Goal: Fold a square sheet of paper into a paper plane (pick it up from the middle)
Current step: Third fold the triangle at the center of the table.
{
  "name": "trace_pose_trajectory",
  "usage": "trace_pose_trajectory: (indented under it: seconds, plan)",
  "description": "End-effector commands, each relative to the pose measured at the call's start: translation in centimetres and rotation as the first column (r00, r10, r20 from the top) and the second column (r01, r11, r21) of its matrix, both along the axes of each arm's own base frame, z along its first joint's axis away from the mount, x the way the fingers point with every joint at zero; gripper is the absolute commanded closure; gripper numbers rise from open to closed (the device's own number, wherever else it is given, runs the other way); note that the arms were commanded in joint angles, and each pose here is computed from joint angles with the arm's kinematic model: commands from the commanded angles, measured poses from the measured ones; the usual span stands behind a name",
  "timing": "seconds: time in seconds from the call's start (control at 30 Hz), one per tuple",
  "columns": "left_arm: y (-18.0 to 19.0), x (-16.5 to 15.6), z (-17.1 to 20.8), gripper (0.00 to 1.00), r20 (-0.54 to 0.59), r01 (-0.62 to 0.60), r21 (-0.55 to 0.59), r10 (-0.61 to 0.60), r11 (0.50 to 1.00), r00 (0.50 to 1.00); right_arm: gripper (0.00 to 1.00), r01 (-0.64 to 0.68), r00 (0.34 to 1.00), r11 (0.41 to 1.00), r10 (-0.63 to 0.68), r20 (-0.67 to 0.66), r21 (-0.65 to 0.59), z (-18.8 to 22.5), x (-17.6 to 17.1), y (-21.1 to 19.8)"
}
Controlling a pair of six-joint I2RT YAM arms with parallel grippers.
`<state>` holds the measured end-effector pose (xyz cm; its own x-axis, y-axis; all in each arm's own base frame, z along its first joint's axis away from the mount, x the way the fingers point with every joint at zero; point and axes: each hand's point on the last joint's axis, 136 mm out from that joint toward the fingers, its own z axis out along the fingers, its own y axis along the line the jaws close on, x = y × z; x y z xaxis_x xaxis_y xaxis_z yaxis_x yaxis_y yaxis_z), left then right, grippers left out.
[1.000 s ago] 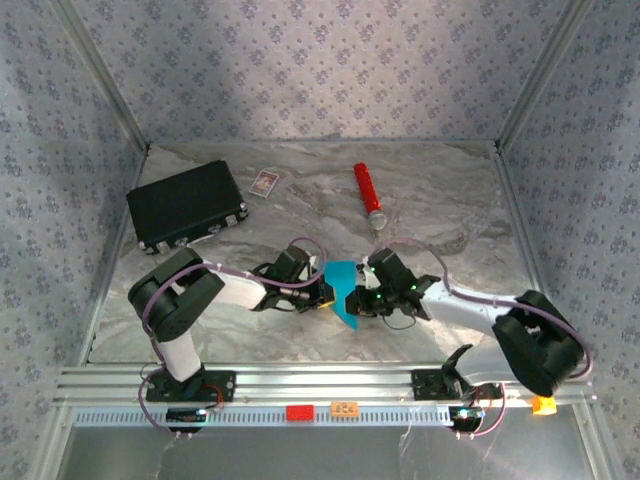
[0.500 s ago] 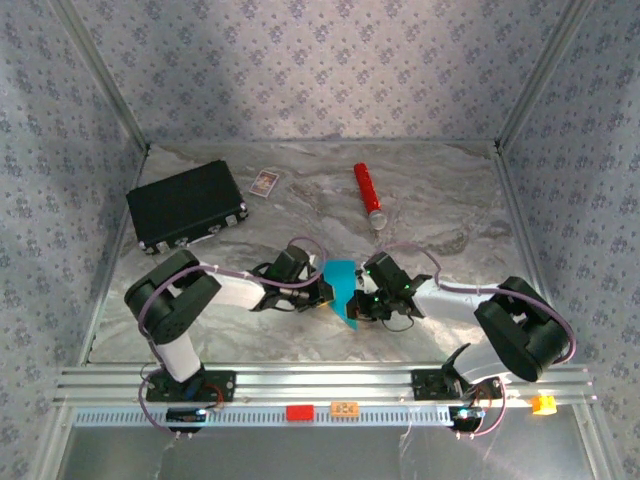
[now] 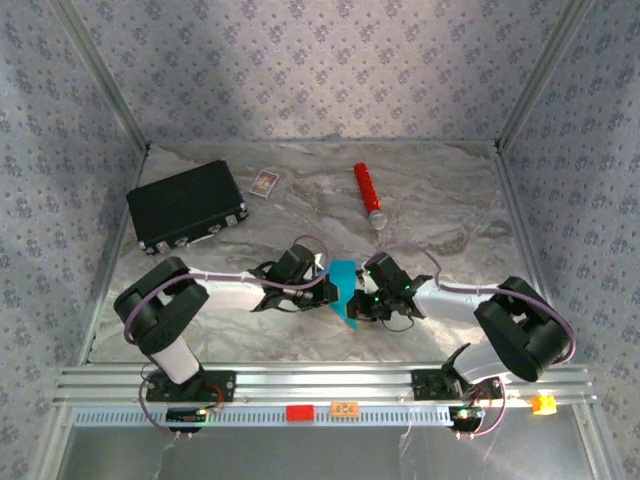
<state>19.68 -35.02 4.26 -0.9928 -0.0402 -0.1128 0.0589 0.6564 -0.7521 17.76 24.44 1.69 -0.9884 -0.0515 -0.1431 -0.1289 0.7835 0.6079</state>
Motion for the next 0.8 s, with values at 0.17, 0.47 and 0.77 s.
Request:
trace_pose_trajectory:
  seconds: [0.17, 0.47, 0.77]
  plan:
    - [0.5, -0.3, -3.2, 1.0, -0.069, -0.026, 0.071, 0.031, 0.997, 0.997, 0.96, 0.056, 0.996, 0.99, -0.063, -0.055, -0.13, -3.0, -1.1, -2.9]
    - [4.1, 1.7, -4.5, 1.0, -0.062, -0.113, 0.145, 0.123, 0.983, 0.991, 0.98, 0.05, 0.997, 0.986, -0.06, -0.058, -0.16, -3.4, -1.4, -3.8]
    - [5.7, 3.1, -4.3, 1.0, -0.057, -0.154, 0.155, 0.164, 0.976, 0.985, 0.98, 0.047, 0.997, 0.986, -0.057, -0.059, -0.157, -3.5, -1.5, -3.9]
